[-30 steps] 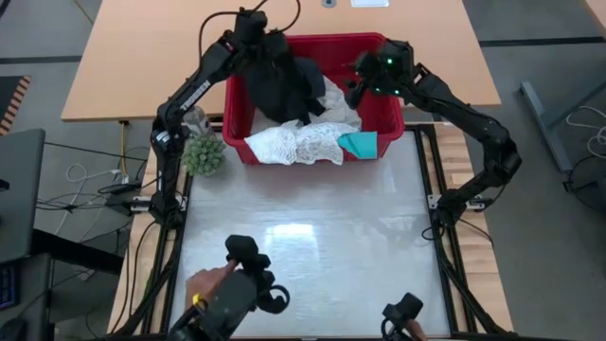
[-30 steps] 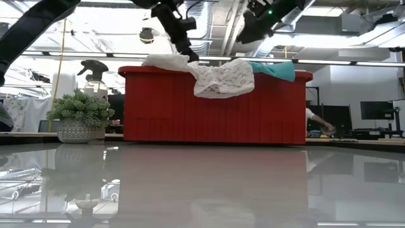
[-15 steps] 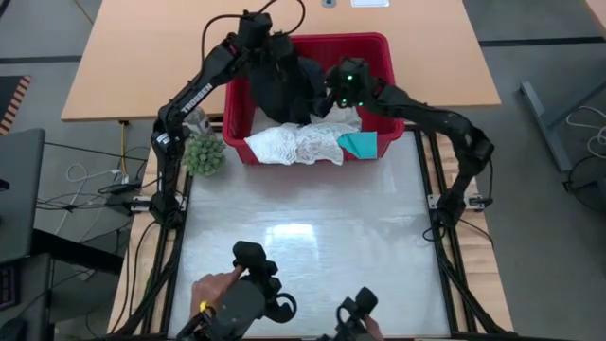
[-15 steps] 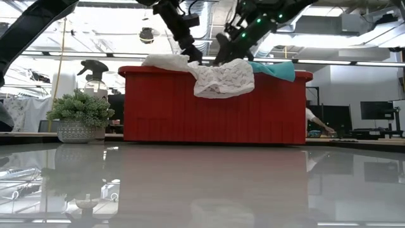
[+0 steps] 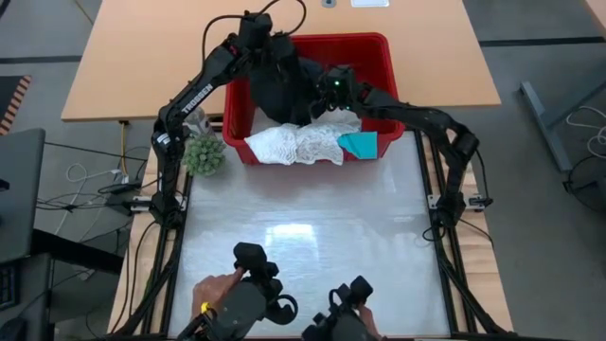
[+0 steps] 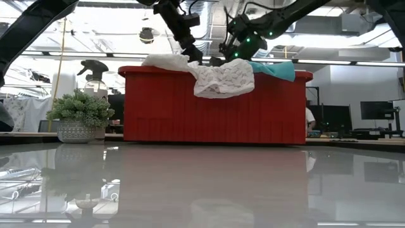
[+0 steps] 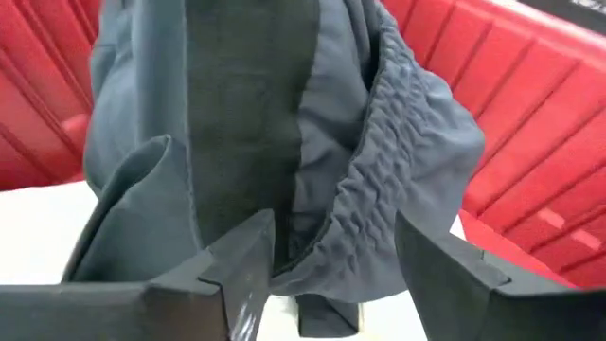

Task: Fold Laundry from Bin
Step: Fold the black shorts

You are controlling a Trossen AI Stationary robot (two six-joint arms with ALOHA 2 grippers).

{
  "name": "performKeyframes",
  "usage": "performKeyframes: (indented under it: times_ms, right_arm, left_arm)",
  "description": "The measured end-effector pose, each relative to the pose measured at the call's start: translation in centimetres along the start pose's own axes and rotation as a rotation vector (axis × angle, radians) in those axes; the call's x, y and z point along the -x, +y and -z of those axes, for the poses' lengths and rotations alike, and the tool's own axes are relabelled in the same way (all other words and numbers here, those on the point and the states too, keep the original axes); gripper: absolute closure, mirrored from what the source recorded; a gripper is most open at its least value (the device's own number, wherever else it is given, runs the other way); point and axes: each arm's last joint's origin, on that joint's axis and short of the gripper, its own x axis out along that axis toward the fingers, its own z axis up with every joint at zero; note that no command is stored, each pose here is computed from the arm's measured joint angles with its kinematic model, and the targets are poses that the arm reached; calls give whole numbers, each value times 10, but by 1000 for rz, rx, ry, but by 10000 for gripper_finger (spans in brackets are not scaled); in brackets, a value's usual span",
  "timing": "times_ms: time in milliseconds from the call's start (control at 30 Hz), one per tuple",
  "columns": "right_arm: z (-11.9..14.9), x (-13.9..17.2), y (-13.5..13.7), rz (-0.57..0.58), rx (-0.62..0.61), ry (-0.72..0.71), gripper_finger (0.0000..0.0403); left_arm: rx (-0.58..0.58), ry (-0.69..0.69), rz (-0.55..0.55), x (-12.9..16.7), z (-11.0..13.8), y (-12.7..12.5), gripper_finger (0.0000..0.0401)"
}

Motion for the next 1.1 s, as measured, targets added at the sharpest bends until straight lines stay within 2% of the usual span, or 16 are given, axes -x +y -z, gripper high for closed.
performKeyframes:
  times_ms: [133, 200, 267, 333, 467, 667, 833, 967, 1100]
  right_arm:
    - [0, -1, -7, 15, -9, 2, 220]
    - [1, -2, -11, 37, -32, 7, 272]
    - [2, -3, -16, 41, -49, 18, 344]
    - [3, -3, -21, 32, -43, 35, 381]
    - [-4, 2, -28, 43, -27, 77, 385]
    - [-59, 34, -39, 57, 45, -1, 385]
    - [-108, 77, -49, 113, 90, -113, 385]
    - [-135, 113, -57, 169, 113, -179, 385]
    - [-151, 146, -63, 222, 133, -237, 385]
  left_arm:
    - [-1, -10, 24, 0, 0, -1, 401]
    - [-3, -9, 32, 0, 0, -2, 401]
    - [-6, -3, 41, 0, 1, -3, 401]
    - [-7, -3, 53, 0, 1, -4, 401]
    - [-37, 16, 88, 0, 4, -7, 401]
    - [-153, 99, 47, 2, 3, -11, 401]
    - [-281, 136, 9, 7, -3, -14, 401]
    - [-320, 128, -42, 24, -11, -8, 401]
    - [-361, 112, -162, 53, -22, 7, 401]
